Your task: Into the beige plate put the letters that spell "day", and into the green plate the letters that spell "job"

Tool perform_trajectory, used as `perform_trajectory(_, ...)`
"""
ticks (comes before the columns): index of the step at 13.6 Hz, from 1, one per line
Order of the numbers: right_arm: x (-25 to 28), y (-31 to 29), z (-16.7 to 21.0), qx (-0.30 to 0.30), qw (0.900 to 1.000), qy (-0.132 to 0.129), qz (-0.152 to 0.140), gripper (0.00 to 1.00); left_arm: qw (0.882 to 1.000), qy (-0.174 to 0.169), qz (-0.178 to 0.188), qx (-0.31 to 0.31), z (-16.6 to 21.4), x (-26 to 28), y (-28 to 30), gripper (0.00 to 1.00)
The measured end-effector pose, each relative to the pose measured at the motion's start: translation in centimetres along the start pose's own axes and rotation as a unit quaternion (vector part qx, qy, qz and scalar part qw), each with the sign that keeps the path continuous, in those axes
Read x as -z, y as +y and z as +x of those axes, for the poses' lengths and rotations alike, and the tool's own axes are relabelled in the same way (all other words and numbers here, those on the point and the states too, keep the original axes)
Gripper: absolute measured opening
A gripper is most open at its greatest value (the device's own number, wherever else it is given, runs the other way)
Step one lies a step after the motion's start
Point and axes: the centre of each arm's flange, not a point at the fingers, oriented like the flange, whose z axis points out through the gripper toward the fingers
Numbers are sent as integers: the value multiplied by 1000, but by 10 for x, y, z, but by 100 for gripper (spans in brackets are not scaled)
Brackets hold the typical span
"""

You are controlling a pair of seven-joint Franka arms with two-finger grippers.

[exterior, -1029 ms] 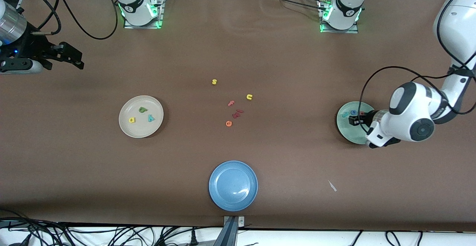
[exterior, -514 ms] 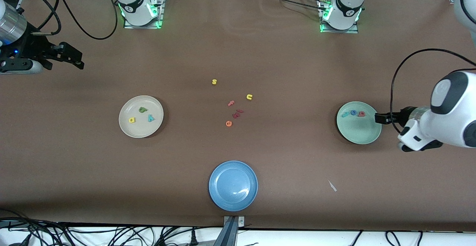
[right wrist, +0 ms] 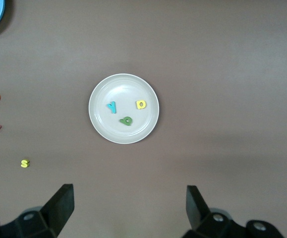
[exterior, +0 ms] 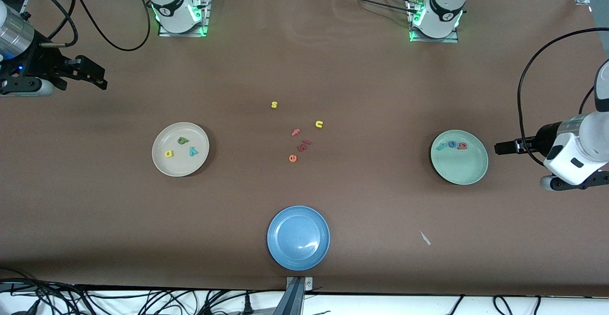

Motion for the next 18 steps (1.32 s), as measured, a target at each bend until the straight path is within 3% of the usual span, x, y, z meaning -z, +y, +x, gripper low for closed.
perform_trajectory(14,-1,-2,0,2,1000,-1,0,100,997,1,4,78,4,-2,-8,100)
perform_trajectory(18,-1,-2,0,3,1000,-1,0,100,995,-1,36,96,8,-13,10,100)
